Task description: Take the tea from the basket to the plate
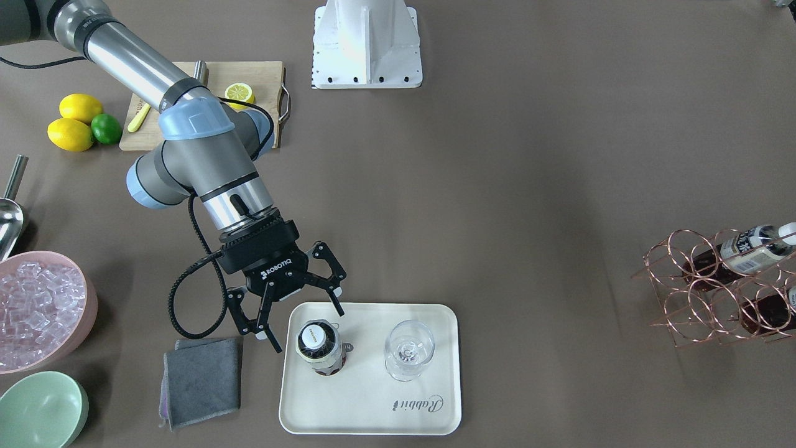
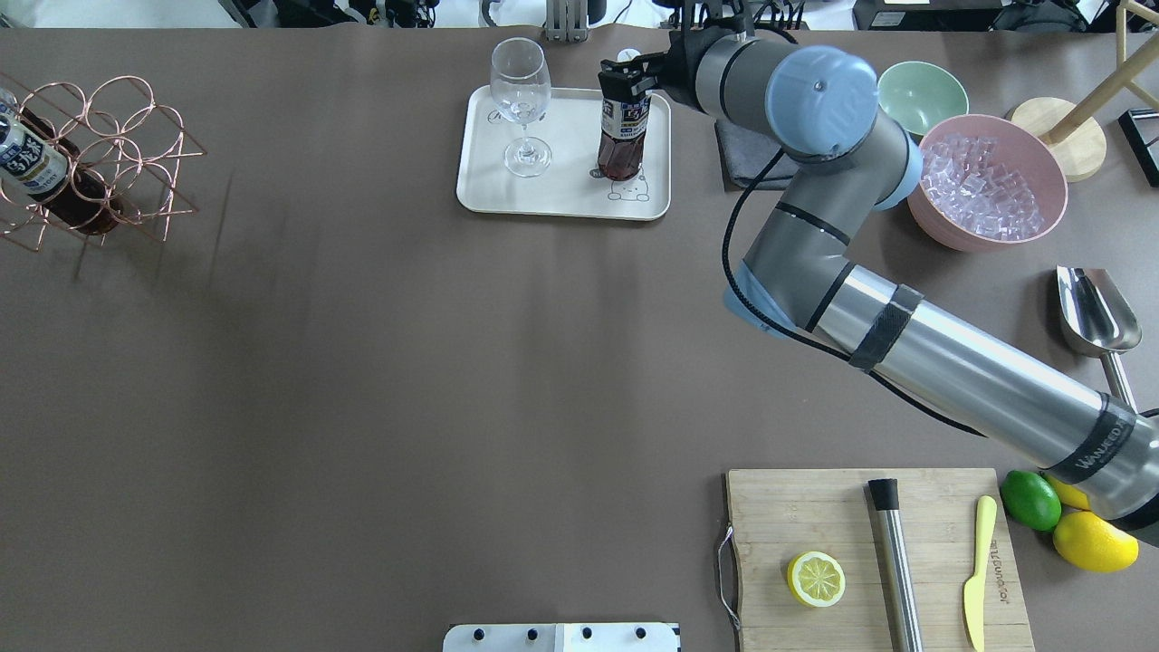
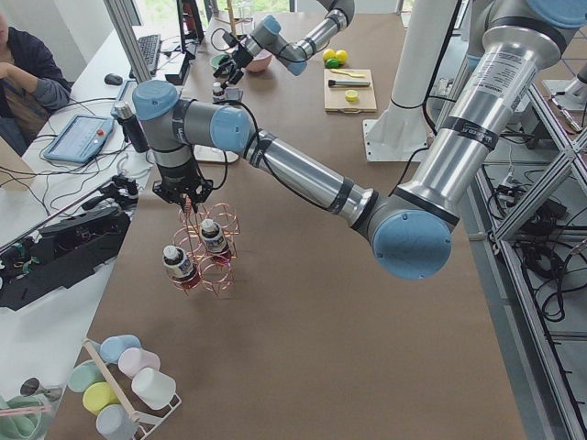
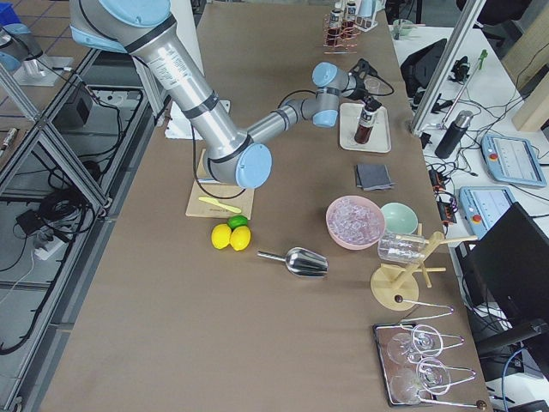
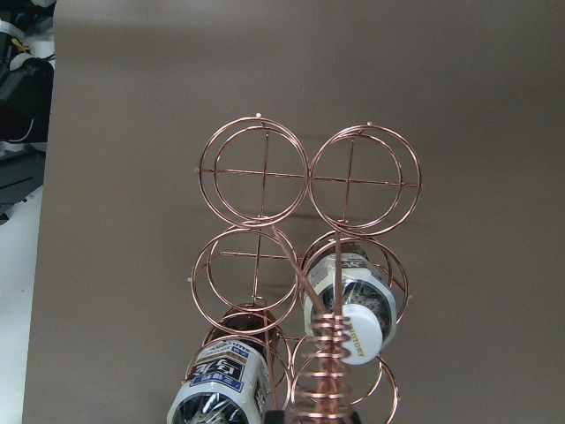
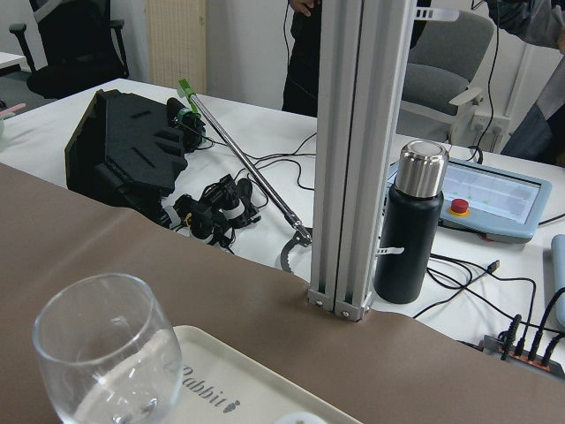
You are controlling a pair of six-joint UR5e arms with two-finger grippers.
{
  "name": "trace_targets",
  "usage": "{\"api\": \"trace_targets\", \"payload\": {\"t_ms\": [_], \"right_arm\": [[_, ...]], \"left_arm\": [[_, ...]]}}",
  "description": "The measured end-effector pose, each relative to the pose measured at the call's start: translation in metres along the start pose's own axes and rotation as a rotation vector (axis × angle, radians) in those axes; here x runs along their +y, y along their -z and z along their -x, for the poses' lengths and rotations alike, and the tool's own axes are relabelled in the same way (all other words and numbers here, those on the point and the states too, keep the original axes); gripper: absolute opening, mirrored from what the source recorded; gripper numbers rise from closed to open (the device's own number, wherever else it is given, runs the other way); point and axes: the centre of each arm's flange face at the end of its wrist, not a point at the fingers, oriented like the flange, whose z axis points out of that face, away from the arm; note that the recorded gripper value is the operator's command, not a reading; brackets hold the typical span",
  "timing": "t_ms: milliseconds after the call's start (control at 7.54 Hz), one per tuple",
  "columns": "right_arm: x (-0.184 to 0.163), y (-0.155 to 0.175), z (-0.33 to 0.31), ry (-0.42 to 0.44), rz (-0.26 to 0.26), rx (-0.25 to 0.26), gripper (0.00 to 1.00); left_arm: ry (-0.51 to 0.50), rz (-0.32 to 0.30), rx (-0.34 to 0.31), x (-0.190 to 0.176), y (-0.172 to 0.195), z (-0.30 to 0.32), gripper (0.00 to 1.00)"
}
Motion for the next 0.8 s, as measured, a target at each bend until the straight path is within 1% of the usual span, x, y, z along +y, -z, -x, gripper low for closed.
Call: {"api": "trace_targets", "payload": {"t_ms": [133,265,398,531,663,796], "right_arm": [[-0.025,0.029,-0.003,-0.004,0.055,0.019,1.0],[-0.042,0.074,-0.003,-0.017,0.111,0.056,1.0],[-0.044,0.115,-0.007,-0.049,0.169,0.102,1.0],[-0.031,0.141,-0.018,-0.093,0.23,0.155,1.0],[-0.006,0.152,-0.037,-0.123,0.31,0.224,1.0],[0.023,0.159,-0.057,-0.133,0.403,0.292,1.0]], "left_arm": [[0.004,0.001,0.001,0.008,-0.007,0.004,0.0],[0.003,0.0,-0.003,0.018,-0.015,0.01,0.0],[0.0,-0.001,-0.011,0.028,-0.022,0.016,0.0],[-0.007,-0.001,-0.013,0.038,-0.03,0.022,0.0],[-0.017,-0.001,-0.015,0.048,-0.038,0.026,0.0],[-0.024,-0.001,-0.017,0.053,-0.043,0.029,0.0]]}}
